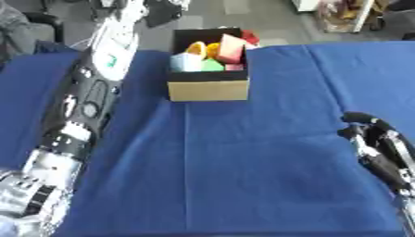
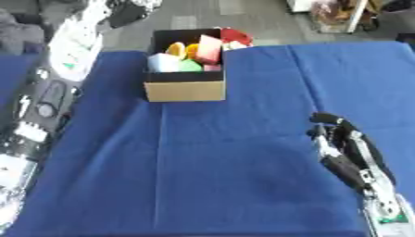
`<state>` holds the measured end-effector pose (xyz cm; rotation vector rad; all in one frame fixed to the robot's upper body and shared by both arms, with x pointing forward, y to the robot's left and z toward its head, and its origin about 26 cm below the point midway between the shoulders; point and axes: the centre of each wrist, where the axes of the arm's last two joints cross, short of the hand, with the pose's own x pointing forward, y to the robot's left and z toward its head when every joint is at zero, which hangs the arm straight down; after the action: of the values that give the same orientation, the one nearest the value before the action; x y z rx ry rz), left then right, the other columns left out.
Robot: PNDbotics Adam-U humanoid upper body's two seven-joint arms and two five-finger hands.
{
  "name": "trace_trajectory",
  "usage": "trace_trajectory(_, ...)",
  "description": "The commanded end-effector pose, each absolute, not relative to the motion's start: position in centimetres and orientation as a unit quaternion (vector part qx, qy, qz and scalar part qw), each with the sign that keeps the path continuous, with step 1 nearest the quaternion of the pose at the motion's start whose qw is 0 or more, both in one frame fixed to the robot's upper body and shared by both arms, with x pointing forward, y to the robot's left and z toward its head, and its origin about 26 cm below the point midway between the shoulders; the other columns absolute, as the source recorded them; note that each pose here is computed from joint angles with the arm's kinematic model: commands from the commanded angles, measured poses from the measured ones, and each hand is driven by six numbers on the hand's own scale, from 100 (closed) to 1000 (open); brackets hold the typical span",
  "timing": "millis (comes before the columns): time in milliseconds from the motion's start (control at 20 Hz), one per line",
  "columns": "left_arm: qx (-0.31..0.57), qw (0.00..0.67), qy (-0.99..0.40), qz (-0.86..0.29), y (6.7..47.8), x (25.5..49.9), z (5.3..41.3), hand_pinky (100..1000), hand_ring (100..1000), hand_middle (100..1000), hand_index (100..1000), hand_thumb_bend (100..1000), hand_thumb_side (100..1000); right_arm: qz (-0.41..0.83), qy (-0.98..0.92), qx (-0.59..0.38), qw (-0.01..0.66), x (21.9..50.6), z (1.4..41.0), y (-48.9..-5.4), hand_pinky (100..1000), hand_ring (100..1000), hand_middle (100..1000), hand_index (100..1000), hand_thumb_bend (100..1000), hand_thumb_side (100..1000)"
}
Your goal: Pick up objects on the table and place them in the box.
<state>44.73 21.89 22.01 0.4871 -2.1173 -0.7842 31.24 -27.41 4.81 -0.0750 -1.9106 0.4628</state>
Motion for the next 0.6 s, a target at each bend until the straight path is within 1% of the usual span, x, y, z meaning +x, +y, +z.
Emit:
trace_trajectory(50,0.125,0.37,-0.877,-0.28,23.1,41.8,23.5,802,783,815,954,100,616,0.196,-0.822,-0.04,0.532,31.5,6.2,-27.5,762,674,744,808,100,426)
trace_trajectory(150,0.084,0.378,-0.884,-0.26,23.8,39.8,21.9,798,780,809,948,100,641,0.194,-0.825,-0.041,0.53,31.6,6.4,-27.4,762,674,744,810,100,428)
trace_trajectory(300,0.037,0.409,-0.882,-0.232,24.6,37.4,18.8,791,772,799,934,100,654,0.19,-0.829,-0.04,0.525,31.6,6.7,-27.4,762,674,743,811,100,430)
trace_trajectory(600,-0.025,0.46,-0.865,-0.198,25.2,34.3,14.2,787,761,785,929,100,719,0.179,-0.835,-0.038,0.519,31.7,7.1,-27.3,761,673,742,814,100,436)
